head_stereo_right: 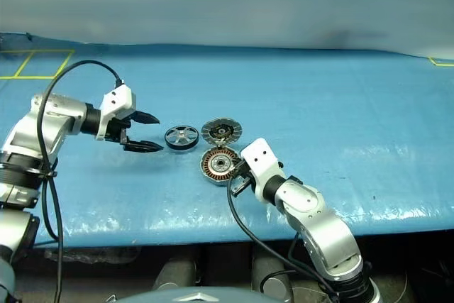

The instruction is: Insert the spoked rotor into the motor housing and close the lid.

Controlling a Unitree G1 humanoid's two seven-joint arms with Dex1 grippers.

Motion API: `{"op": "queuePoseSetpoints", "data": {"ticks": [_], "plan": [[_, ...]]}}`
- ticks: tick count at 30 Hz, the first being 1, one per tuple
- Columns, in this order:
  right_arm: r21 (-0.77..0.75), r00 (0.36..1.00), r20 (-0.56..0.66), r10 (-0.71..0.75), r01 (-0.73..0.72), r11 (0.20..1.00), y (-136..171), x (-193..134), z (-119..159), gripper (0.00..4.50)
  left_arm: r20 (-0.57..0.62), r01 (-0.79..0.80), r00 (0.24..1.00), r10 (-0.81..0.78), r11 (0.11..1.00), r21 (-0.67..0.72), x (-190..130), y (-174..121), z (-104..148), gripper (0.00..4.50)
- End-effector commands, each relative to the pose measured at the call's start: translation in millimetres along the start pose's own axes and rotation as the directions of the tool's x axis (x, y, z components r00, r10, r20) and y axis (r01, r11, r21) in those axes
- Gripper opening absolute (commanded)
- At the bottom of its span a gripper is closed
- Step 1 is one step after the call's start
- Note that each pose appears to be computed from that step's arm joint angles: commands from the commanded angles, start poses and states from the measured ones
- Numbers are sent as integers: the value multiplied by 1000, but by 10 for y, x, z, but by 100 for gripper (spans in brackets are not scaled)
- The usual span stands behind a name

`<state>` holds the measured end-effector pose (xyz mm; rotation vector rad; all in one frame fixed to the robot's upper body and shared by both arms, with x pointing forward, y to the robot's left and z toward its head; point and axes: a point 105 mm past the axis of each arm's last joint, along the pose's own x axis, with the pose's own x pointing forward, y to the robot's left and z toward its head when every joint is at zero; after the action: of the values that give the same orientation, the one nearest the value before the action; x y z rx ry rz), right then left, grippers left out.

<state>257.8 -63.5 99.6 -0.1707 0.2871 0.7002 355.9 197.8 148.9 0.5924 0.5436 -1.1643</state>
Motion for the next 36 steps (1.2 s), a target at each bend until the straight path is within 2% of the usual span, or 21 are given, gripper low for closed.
{"op": "queuePoseSetpoints", "data": {"ticks": [1, 8, 18, 21, 36], "plan": [[-11, 998, 55, -3, 4, 1000, 50, -20, 84, 2, -50, 49, 998, -46, 998, 49, -1, 80, 70, 450], [25, 996, 92, -5, 2, 1000, 97, -3, 23, 2, -125, 149, 982, -141, 987, 57, 110, 169, 257, 450], [45, 997, 81, -19, 15, 999, 134, 23, -72, 2, -213, 180, 962, -169, 983, 36, 202, 245, 376, 450], [48, 997, 79, -23, 19, 999, 134, 27, -81, 0, -250, 176, 955, -160, 983, 46, 220, 262, 366, 394], [69, 997, 64, -48, 43, 997, 119, 27, -136, 0, -429, 186, 893, -136, 980, 75, 314, 290, 425, 394]]}}
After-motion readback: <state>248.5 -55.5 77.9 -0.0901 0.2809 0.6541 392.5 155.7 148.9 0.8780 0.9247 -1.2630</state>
